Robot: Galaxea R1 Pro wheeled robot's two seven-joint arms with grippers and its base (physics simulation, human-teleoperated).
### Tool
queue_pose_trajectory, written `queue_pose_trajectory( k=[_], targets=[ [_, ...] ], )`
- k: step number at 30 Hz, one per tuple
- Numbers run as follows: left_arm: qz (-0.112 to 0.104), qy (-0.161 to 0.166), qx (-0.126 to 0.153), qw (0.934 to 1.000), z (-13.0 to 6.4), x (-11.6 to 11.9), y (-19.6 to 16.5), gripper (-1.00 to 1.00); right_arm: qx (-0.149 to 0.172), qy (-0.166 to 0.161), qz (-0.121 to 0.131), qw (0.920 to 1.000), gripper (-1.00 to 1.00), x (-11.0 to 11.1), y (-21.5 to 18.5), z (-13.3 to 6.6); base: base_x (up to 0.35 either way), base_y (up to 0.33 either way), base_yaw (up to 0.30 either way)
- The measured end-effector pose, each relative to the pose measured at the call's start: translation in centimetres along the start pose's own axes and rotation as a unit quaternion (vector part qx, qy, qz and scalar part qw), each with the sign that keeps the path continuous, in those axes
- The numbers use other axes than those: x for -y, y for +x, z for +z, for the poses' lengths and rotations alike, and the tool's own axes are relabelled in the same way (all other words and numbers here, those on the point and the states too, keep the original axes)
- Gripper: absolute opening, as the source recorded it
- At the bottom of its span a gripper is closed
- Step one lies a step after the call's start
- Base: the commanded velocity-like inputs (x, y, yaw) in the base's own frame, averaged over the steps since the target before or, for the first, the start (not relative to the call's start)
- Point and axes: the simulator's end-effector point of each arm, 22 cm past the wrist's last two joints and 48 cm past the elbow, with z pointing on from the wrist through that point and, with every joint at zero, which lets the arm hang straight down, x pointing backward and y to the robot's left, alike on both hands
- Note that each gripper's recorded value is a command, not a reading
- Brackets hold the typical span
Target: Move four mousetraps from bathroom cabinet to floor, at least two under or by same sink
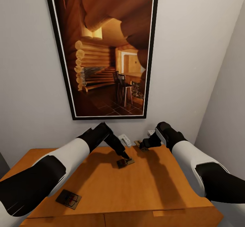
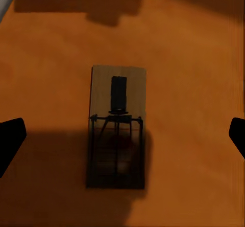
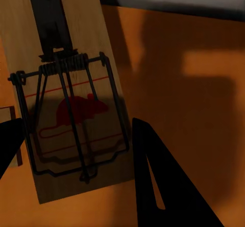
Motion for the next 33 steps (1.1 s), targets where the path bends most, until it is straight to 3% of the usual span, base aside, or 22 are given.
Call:
queue_pose_trajectory(
  k=[18,33],
  targets=[
    [-0.007,0.006,-0.01,0.9999,0.2,-0.4,1.5,1.0,-0.001,0.0,0.0,1.0,-1.0,0.0,0.0,0.0,0.0,0.0,0.0],
    [-0.022,-0.007,-0.014,0.9996,-0.7,-2.3,3.4,1.0,0.0,-0.002,-0.001,1.0,-1.0,-0.3,0.0,0.1,0.0,0.0,0.0]
  ],
)
